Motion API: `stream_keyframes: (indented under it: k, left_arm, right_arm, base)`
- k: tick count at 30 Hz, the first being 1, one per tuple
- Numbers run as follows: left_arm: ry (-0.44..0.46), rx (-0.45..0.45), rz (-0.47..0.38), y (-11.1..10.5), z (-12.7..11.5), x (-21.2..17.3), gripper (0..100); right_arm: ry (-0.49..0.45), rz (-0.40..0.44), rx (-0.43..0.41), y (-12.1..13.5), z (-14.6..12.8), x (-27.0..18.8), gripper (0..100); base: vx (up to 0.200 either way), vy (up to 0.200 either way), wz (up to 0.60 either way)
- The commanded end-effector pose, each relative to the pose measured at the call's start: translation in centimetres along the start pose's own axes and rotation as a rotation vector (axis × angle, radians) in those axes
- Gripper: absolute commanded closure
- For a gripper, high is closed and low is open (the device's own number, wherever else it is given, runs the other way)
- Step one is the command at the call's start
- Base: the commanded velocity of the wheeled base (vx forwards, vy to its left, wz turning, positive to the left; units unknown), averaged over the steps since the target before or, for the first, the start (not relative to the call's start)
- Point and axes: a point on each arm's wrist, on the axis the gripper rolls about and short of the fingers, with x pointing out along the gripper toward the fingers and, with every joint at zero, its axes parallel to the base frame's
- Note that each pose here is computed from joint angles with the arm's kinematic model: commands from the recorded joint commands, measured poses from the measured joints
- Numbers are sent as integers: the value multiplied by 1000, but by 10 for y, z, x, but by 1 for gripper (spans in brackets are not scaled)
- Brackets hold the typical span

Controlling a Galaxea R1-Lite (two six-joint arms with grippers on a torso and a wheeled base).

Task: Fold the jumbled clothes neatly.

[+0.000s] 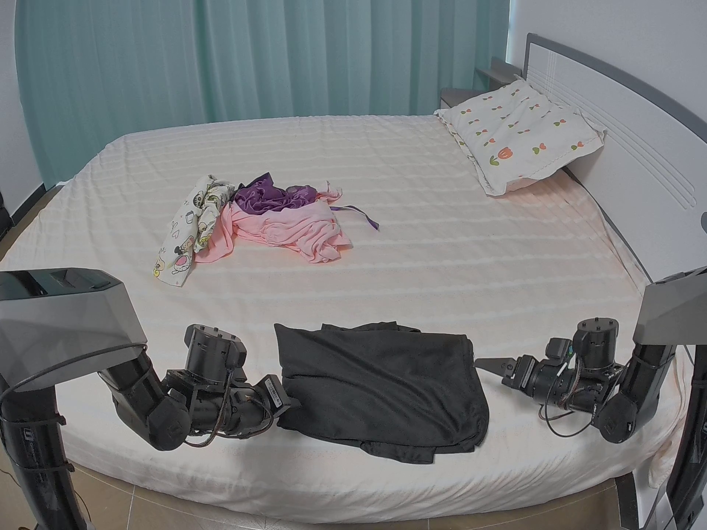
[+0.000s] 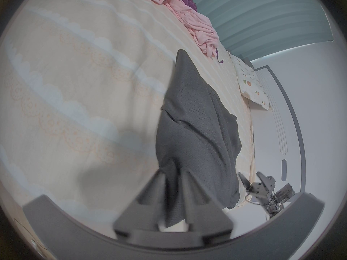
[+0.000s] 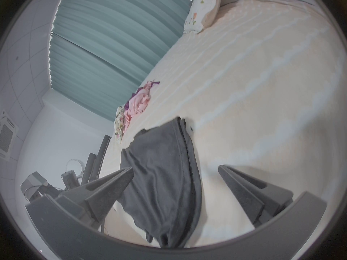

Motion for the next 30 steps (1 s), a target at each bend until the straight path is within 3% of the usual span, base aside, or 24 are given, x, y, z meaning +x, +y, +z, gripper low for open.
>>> stream_keyframes:
  k: [1,5,11,25,26,30]
  left_arm:
    - [7,-5,12,4,-5,-5,100]
    - [16,-9,24,8,-11,-15,100]
    - [19,-10,29,9,-13,-15,100]
    - [22,-11,33,10,-14,-17,100]
    - [22,-10,34,10,-15,-17,100]
    - [23,-11,35,11,-15,-17,100]
  right_arm:
    - [-51,22,-10,4,26,20,0]
    - [11,-7,15,6,39,52,0]
    - [3,-2,17,-2,43,93,0]
    - [6,15,9,-2,40,104,0]
    - [5,16,8,-1,40,104,100]
    - [1,17,12,-1,41,100,100]
  base:
    - [0,0,0]
    - [0,0,0]
    - [0,0,0]
    - [0,0,0]
    - [0,0,0]
    - [0,0,0]
